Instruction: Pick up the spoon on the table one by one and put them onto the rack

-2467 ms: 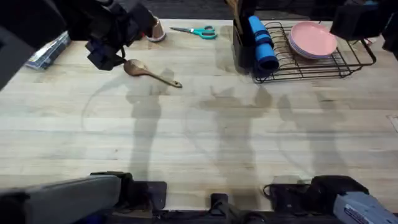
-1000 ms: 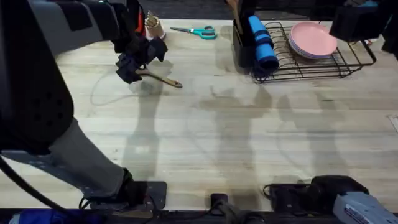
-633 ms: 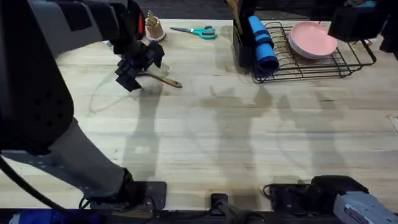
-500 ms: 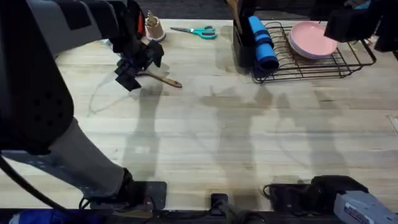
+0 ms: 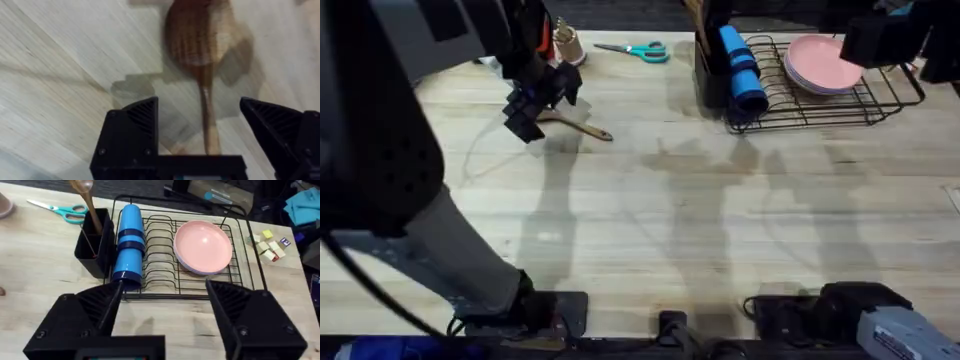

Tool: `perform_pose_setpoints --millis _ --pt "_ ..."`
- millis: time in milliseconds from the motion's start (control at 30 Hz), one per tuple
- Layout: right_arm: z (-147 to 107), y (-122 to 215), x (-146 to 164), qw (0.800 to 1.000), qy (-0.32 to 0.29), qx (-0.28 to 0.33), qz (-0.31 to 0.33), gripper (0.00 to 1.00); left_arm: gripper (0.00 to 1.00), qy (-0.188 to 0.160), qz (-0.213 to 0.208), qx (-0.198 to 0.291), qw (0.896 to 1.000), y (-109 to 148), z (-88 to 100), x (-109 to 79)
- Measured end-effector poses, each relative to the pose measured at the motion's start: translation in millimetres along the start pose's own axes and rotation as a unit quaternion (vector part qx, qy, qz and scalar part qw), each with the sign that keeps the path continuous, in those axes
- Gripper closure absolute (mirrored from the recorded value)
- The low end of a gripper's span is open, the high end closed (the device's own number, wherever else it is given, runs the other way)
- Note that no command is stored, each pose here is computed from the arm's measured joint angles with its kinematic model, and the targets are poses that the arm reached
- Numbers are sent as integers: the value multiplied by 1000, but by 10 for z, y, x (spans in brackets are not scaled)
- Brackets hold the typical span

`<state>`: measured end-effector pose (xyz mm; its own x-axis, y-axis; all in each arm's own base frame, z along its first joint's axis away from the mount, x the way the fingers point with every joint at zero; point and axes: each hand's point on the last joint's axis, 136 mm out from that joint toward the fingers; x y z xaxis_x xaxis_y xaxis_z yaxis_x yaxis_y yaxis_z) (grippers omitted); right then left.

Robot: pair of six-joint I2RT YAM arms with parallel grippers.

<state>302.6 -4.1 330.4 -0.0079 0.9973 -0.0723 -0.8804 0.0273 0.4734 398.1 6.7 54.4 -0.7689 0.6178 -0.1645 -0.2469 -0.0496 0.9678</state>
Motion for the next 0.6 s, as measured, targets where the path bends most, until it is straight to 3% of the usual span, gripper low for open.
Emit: perform_pose_setpoints --millis 100,600 --pt "-1 -1 0 1000 0 0 0 5 4 -1 24 12 1000 -135 -43 76" --pt "-1 -1 0 1000 0 0 0 4 4 -10 54 21 998 -187 -50 81"
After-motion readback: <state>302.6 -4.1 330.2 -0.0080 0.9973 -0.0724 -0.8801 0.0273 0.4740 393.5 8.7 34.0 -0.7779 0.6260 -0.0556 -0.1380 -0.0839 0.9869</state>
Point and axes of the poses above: each hand's point on the last joint's axis, 136 mm out from that joint toward the fingers, its own y axis back along the fingers, its own x axis along the line the jaws close on, z = x × y, and after that the axes turned 4 degrees about -y, right-handed
